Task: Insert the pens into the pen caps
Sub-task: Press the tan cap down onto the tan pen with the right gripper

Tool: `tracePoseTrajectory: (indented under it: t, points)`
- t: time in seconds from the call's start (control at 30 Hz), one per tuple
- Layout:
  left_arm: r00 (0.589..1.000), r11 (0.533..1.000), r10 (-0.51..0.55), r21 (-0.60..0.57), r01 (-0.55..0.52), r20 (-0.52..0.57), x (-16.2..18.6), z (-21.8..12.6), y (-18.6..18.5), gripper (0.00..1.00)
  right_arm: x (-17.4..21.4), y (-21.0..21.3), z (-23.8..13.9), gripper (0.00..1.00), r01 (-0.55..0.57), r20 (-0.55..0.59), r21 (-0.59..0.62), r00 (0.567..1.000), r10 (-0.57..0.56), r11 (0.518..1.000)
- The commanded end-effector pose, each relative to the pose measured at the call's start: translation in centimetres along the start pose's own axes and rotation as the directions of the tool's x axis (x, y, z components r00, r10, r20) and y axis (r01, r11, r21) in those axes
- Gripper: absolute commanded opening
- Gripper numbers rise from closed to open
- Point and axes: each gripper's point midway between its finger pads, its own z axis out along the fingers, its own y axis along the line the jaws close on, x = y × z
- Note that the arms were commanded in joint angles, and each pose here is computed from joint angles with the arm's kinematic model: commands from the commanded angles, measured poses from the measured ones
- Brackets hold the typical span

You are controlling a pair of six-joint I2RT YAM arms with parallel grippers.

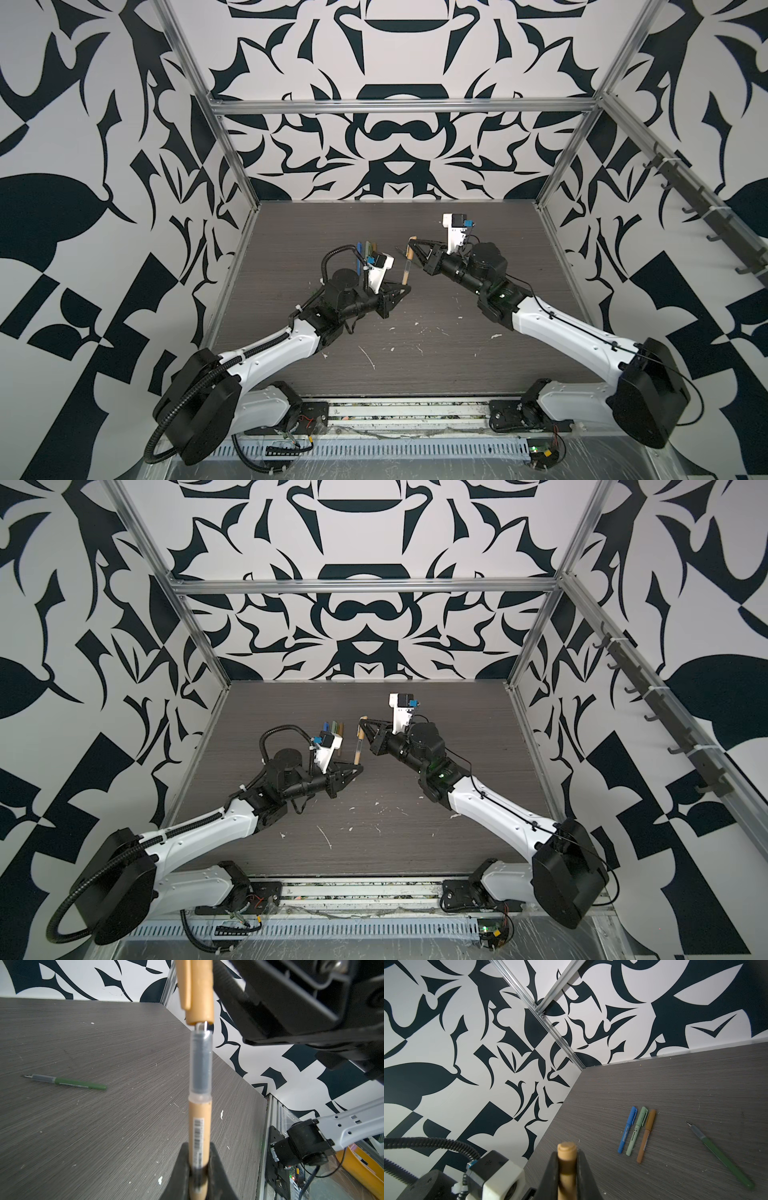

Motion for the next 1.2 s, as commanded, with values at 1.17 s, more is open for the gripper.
tracePoseTrajectory:
  t: [1.17]
  points:
    - [0.979,0.991,0.136,-0.007,-0.136,0.152,-7.3,2.0,-0.5,0.08,2.6,2.5,-2.8,0.32,0.152,-0.141,-0.074,0.977,-0.161,0.986]
